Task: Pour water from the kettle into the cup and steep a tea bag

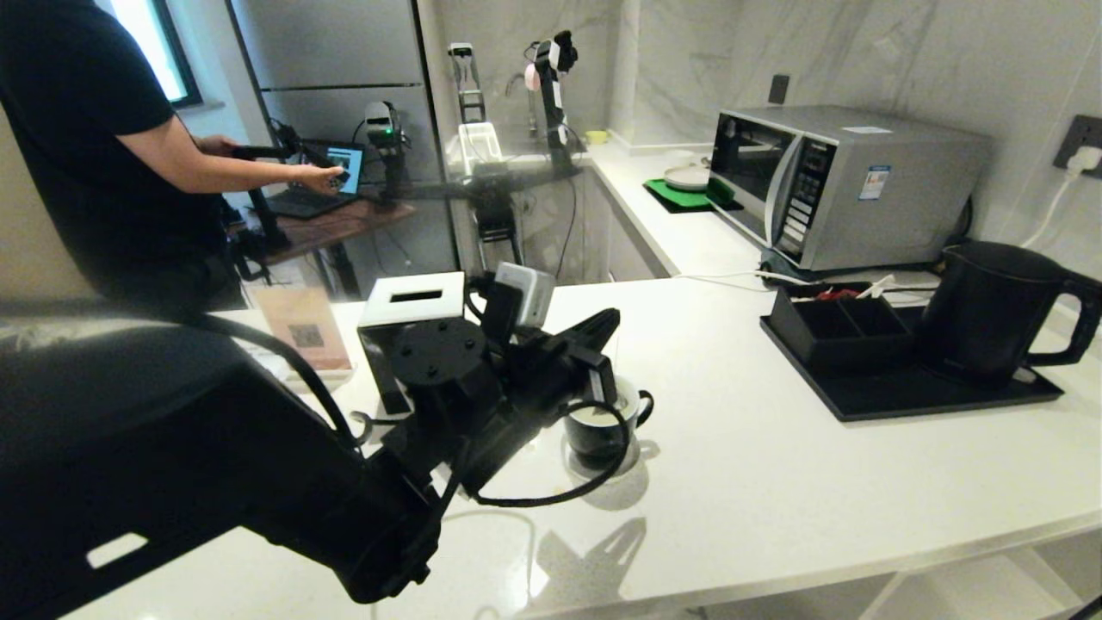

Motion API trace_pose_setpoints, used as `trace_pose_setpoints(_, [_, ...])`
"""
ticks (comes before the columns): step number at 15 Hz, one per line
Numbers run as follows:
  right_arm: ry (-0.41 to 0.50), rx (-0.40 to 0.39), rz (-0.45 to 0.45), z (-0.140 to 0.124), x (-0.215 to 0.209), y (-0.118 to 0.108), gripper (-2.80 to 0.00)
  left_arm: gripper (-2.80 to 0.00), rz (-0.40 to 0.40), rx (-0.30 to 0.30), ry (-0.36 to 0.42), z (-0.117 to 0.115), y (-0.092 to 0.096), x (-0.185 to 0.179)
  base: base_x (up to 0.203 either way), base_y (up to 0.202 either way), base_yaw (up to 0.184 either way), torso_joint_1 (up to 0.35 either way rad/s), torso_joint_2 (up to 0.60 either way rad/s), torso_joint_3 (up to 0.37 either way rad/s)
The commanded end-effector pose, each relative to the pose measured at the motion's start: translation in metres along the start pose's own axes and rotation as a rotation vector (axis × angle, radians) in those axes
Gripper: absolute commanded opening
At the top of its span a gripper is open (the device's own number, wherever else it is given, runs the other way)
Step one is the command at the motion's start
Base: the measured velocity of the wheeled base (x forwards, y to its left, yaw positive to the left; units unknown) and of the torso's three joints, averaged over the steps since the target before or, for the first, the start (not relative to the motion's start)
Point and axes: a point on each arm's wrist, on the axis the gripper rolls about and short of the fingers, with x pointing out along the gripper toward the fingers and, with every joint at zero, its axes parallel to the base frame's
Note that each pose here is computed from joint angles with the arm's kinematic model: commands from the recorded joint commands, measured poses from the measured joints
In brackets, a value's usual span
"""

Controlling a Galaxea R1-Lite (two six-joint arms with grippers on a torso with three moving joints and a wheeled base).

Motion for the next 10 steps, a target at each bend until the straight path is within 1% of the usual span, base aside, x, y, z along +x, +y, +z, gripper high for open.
trace_pose_setpoints(1, [0.001,0.000,0.000,0.000,0.000,0.000,-2.80,-2.80,0.006,0.000,0.042,-0.019,0.003,0.003,0.000,0.000,0.000,0.000,0.00,0.000])
trace_pose_setpoints(3, [0.001,0.000,0.000,0.000,0.000,0.000,-2.80,-2.80,0.011,0.000,0.072,-0.032,0.005,0.005,0.000,0.000,0.000,0.000,0.00,0.000])
trace_pose_setpoints(7, [0.001,0.000,0.000,0.000,0.000,0.000,-2.80,-2.80,0.013,0.001,0.101,-0.052,0.007,0.007,0.000,0.000,0.000,0.000,0.00,0.000])
trace_pose_setpoints(10, [0.001,0.000,0.000,0.000,0.000,0.000,-2.80,-2.80,0.012,0.001,0.126,-0.062,0.006,0.007,0.000,0.000,0.000,0.000,0.00,0.000])
